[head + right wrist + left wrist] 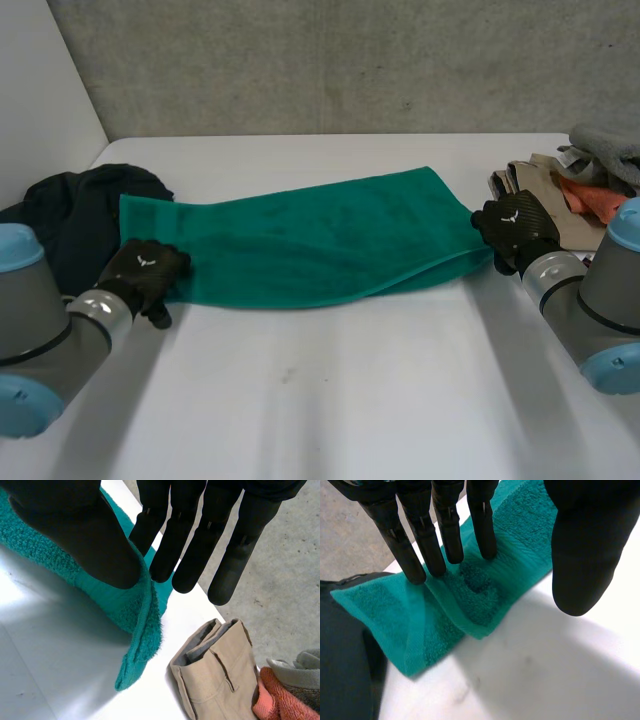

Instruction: Fold the laundry.

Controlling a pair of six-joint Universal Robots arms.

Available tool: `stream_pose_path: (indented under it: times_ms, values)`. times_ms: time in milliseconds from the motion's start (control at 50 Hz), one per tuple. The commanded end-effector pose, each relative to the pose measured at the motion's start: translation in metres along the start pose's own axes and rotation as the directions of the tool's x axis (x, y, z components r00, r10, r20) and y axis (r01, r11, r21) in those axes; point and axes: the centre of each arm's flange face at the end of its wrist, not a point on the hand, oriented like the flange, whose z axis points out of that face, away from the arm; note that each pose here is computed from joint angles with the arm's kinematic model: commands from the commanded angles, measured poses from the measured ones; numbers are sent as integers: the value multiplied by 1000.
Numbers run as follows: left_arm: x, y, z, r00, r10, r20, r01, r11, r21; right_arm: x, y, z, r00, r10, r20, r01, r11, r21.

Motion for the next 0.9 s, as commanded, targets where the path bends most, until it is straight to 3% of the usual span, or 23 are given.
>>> stream_pose_path:
  times_ms: [20,240,620,700,820,900]
  values:
    - [0,-8,29,1000,23,10,-24,999,41,-2,3,1,1000,-20,5,20,1000,-7]
    - [1,-12,64,996,78,42,-79,996,37,-4,6,1,999,-35,10,35,999,-14]
    - [5,-4,72,993,118,20,-118,993,9,5,7,3,999,-34,-12,34,999,-15]
    - [-1,-14,60,994,109,31,-109,994,3,9,3,3,999,-42,-24,42,999,-12]
    - [-13,-34,5,998,50,33,-48,997,-61,30,-15,-12,993,-107,-40,106,994,-31]
    - [-11,-34,-36,1000,16,-18,-19,989,-144,40,-19,-36,976,-213,51,218,968,-121]
